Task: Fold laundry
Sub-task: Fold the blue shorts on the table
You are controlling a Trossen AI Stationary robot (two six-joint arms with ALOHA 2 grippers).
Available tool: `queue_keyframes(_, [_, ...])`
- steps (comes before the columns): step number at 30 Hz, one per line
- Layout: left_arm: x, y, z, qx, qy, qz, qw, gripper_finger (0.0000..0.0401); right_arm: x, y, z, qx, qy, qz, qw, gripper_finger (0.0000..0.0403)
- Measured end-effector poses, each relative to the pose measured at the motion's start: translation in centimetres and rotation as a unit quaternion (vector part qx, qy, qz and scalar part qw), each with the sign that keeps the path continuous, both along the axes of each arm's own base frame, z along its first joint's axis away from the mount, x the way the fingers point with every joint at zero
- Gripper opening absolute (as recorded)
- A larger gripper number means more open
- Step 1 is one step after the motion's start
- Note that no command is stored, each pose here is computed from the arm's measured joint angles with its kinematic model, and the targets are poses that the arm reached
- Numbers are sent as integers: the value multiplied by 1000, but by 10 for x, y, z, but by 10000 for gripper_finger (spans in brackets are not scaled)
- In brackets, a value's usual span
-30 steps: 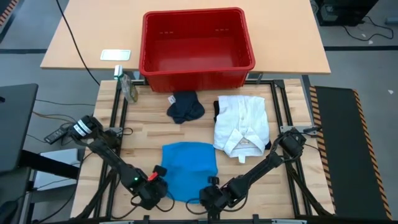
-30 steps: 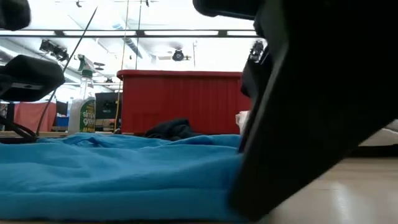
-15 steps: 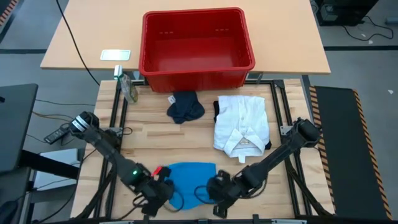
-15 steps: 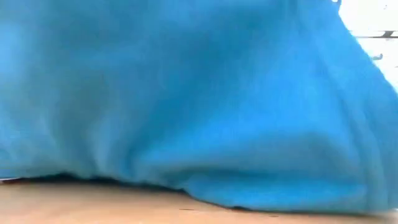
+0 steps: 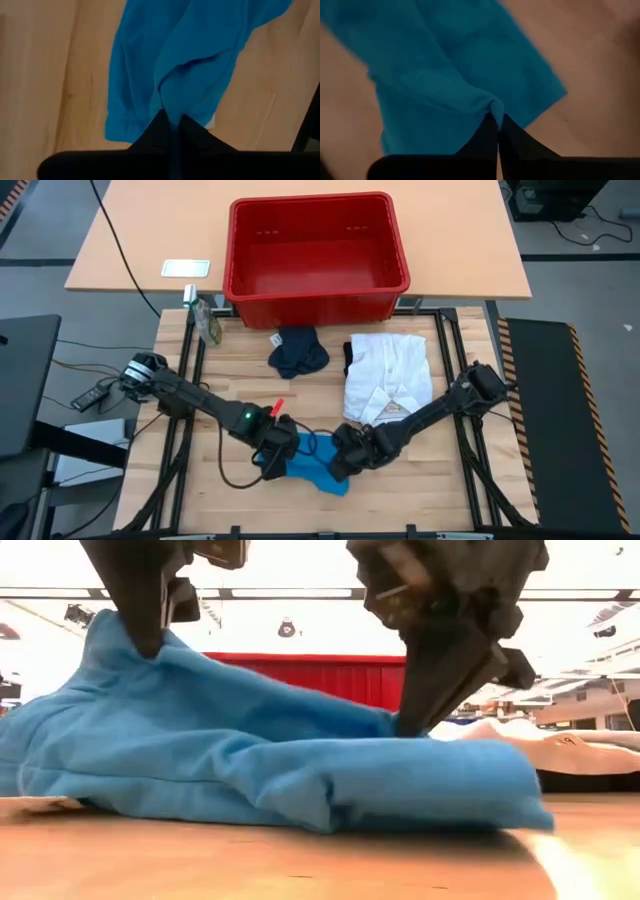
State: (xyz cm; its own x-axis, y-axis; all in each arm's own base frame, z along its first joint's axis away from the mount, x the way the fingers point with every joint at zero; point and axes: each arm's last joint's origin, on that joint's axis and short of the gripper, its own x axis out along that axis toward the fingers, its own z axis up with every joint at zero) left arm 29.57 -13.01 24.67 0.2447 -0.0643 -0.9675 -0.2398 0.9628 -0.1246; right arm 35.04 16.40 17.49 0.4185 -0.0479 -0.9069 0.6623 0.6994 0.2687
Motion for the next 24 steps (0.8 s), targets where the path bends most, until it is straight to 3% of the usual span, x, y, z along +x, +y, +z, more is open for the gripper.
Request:
queue_keyframes(6, [7, 9, -6, -2, 11, 50, 999, 63, 2, -17, -9, 21, -1, -89, 996, 62])
queue_keyframes(12, [0, 19, -10, 49, 47, 107, 992, 150, 0, -18, -2, 39, -19, -157, 987, 141])
queue_keyframes(16, [-8, 22, -10, 69, 83, 123, 987, 200, -3, -12, 6, 35, -52, -189, 980, 170])
queue_keyframes(20, [-15, 12, -3, 61, 70, 112, 989, 229, 5, -8, 12, 21, -88, -105, 990, 174])
queue_keyframes(24, [-9, -3, -1, 34, 16, 73, 997, 229, 17, -9, 14, -6, -119, -3, 993, 167])
